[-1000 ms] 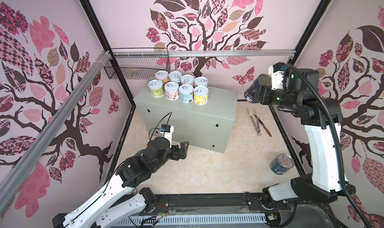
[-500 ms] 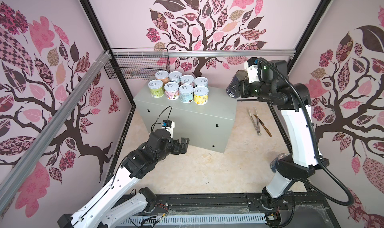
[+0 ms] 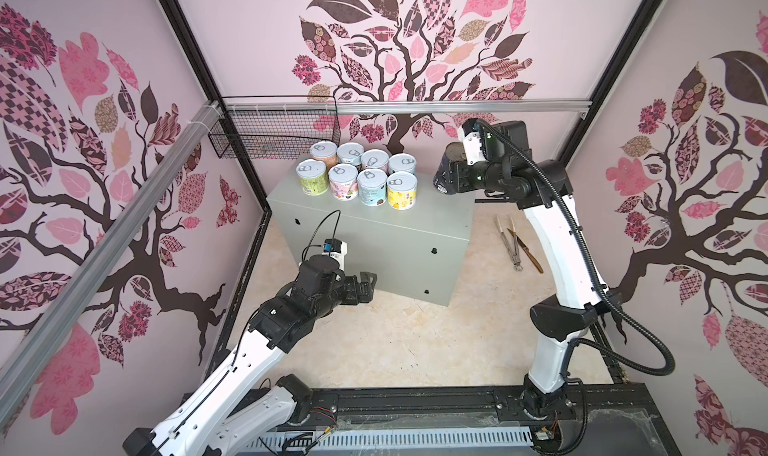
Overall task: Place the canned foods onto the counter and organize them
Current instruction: 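Carry the can with the right gripper up toward the cabinet top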
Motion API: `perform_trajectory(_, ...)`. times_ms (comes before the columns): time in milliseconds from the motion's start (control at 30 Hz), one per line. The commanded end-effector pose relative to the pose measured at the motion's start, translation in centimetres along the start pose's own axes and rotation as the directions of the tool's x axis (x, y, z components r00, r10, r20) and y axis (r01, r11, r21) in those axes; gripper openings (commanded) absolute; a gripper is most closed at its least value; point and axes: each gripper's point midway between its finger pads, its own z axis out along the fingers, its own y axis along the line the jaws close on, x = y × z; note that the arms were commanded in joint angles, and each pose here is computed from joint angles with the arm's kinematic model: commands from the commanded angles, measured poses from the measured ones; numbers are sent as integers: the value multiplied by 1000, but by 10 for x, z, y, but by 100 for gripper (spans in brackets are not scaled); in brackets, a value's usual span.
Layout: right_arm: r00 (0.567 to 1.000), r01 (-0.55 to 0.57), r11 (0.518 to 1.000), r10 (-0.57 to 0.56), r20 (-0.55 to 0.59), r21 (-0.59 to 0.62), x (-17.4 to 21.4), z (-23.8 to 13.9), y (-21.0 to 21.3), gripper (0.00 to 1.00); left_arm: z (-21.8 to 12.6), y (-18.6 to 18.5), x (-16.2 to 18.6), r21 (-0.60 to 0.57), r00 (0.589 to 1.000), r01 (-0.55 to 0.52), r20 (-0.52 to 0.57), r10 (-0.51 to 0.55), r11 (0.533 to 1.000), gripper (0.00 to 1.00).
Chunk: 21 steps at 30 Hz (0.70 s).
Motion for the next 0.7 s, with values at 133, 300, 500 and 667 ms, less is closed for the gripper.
perform_trajectory(133,982,36,999,-36,184,5,-48,7,8,47,0,4,-1,-5,1000,-20,21,20,1000,98)
perform_trajectory(300,980,44,999,-43,195,-2,-49,24,13,47,0,10,0,-35,999,-28,23,29,999,98)
perform_trajectory(500,979,54,998,-51,199,-13,-49,36,20,48,1,11,1,-44,999,-31,20,32,999,98)
perform_trajectory(667,981,61,998,-55,188,-28,-45,42,28,51,1,12,1,-45,999,-32,19,33,998,98)
